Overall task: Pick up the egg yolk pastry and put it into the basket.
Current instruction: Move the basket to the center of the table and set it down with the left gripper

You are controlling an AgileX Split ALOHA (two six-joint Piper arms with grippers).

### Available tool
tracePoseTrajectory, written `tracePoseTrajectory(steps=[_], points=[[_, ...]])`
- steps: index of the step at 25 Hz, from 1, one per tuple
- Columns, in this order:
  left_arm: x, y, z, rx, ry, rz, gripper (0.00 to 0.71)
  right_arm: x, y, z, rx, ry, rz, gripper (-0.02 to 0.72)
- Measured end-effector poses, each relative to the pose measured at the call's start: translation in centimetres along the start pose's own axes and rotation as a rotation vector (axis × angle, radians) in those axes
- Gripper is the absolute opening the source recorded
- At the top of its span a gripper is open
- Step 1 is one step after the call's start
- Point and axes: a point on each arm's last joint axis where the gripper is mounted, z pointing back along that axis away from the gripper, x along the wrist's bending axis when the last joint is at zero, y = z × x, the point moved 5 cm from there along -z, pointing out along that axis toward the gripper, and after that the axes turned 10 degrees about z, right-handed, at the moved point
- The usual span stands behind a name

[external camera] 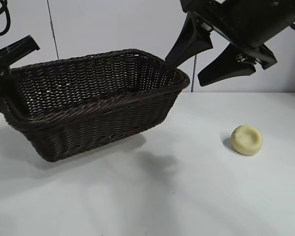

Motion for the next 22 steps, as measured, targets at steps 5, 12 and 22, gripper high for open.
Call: tracePoseTrajectory(steps=[5, 12, 22], points=[[-1.1, -0.6, 0.9, 0.033, 0.003, -0.167, 0.097, 0.0, 0.0, 0.0, 0.003, -0.002, 0.000, 0.495], [-3.4, -2.7, 0.0, 0.146, -0.006, -0.329, 0.097, 0.0, 0.1, 0.0, 0.004, -0.002, 0.001, 0.495], [-3.7, -3.5, -2.5, 0.221, -0.022, -0.450, 0.097, 0.0, 0.1, 0.0, 0.004, -0.001, 0.002, 0.495]])
